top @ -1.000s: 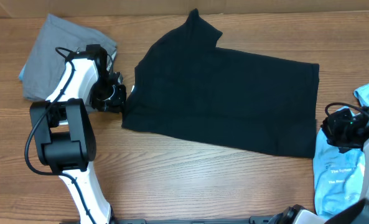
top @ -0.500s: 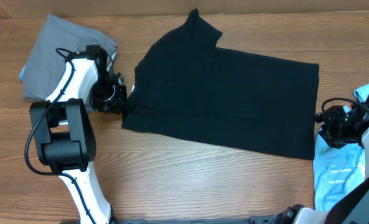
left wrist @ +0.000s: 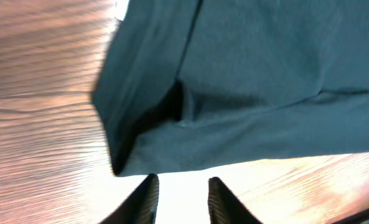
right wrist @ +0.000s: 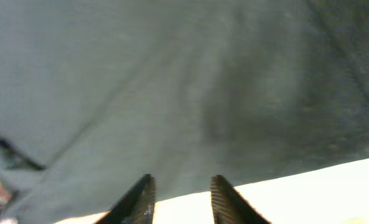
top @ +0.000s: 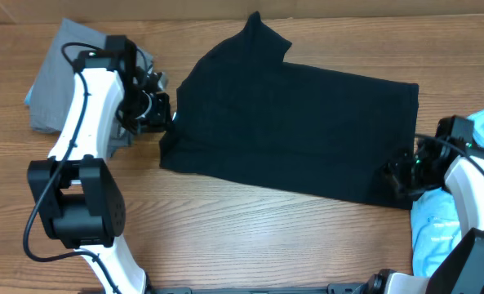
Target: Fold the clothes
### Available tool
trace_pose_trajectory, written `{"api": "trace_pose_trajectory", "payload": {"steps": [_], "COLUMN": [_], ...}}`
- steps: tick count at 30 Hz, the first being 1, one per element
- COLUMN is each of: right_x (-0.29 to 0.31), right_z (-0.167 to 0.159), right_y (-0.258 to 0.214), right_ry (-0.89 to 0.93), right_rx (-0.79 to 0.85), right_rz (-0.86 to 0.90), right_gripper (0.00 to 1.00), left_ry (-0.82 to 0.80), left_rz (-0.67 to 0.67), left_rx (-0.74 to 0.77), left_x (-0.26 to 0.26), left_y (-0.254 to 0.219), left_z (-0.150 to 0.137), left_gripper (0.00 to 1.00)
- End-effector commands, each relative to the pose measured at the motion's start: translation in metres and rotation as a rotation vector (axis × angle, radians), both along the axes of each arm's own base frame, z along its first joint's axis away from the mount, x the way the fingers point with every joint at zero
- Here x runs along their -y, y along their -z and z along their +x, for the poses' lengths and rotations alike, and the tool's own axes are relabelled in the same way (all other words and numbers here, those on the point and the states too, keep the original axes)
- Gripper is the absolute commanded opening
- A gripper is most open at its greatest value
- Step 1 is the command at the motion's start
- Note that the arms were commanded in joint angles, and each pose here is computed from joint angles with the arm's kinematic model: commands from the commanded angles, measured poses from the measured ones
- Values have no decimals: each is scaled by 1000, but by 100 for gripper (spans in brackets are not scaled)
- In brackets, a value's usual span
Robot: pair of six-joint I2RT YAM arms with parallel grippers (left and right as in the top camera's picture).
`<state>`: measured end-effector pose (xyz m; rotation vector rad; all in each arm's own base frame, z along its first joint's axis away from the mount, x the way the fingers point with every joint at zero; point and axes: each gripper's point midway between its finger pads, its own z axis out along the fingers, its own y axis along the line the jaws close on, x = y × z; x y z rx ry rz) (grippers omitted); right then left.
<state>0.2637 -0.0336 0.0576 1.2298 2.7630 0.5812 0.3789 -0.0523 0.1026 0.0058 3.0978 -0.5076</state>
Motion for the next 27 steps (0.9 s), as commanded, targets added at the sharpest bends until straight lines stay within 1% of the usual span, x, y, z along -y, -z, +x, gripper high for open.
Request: {"api": "trace_pose_trajectory", "payload": {"steps": [1,2,3,6,9,11,12,15,16,17,19,21,23,25,27], "right_x": [4,2,-1,0,1,1,1,3,3,4,5,5,6,6,6], "right_z": [-10,-10,-8,-5,-2,-2,-1,4,5,7,9,10,11,11,11], "right_y": [15,17,18,20,19,19,19,18,18,18,18,18,17,17,17], "right_ry": [15,-10,-36,-48,-48,-48,-48,-47,-47,-47,-43,-44,-43,-44,-44], "right_rx": [-31,-15,6,29,38,40,44,64,70,77,85,90,93,96,96], "right_rz": [-36,-30,-22,-29,-31,-32,-33,-42,-44,-47,-49,-52,-53,-54,-54], "right_gripper": [37,38,42,44,46,47,47,49,49,50,51,52,52,52,52], "left_ry": [57,74,78,78,79,95,103,112,113,112,110,119,122,125,128], "left_rz": [22,22,22,23,18,19,20,19,19,18,3,-33,-37,-38,-39], "left_rx": [-26,-6,29,80,101,111,118,146,153,161,183,219,234,235,229], "left_x": [8,9,10,10,11,13,14,17,18,19,23,32,35,38,39], "left_y": [27,32,39,49,57,62,64,70,71,73,75,75,76,78,80], "left_z": [-12,-9,-3,7,9,9,9,13,14,15,19,25,28,29,28], "left_gripper": [38,42,49,56,57,56,53,36,36,39,55,57,53,44,28]}}
